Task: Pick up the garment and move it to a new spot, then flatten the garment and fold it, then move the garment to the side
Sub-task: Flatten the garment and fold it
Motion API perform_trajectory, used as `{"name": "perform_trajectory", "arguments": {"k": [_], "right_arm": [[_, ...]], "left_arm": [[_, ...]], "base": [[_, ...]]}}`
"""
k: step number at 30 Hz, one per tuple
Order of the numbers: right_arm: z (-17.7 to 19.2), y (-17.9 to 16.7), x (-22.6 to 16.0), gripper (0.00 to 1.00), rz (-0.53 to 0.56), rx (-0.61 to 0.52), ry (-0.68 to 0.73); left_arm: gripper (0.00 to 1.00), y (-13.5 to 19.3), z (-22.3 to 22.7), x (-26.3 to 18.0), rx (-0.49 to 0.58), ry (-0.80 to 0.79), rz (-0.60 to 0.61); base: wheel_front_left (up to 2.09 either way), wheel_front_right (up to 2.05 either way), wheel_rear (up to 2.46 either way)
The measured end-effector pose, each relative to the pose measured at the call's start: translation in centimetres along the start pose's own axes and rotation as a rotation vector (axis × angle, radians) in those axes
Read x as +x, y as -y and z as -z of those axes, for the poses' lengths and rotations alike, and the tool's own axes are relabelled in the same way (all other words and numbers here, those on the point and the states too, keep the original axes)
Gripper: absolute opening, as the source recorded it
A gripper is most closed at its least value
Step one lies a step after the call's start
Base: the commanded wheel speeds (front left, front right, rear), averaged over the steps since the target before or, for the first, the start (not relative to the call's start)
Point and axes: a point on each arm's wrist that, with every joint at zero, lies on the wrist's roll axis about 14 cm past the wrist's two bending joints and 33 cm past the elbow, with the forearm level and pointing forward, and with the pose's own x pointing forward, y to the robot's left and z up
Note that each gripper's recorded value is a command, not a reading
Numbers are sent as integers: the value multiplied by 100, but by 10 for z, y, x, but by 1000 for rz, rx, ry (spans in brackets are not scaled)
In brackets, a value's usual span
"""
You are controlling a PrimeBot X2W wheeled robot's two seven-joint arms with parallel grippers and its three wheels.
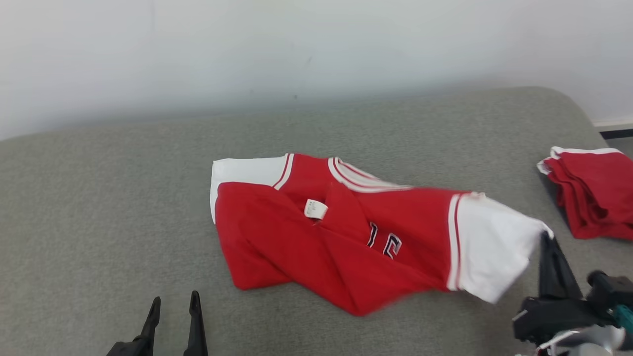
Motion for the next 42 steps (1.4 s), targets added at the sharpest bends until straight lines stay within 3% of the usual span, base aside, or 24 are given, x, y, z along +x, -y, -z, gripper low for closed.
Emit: {"name": "perform_trajectory", "arguments": {"k": [1, 3, 4, 9, 31, 37, 42], "right_arm": [[4, 12, -6, 0, 32, -7, -16], [6, 34, -14, 73, 83, -46, -29], [3, 44, -17, 100, 111, -56, -24], [0, 54, -21, 100, 147, -74, -16], [21, -28, 17, 100, -57, -19, -54], [10, -86, 55, 100, -256, -48, -17], [5, -143, 89, 100, -476, -173, -18]], "left_arm": [[100, 3, 0, 1, 1, 0, 9], [100, 9, 0, 3, 2, -1, 26], [100, 11, 0, 4, 2, -1, 32], [100, 12, 2, 5, 4, -6, 38], [100, 25, 12, 40, 18, -31, 77], [100, 25, 18, 44, 9, -44, 76], [100, 14, 15, 41, -1, -37, 38]], "base": [[0, 0, 0], [0, 0, 0], [0, 0, 0], [0, 0, 0], [0, 0, 0], [0, 0, 0], [0, 0, 0]]}}
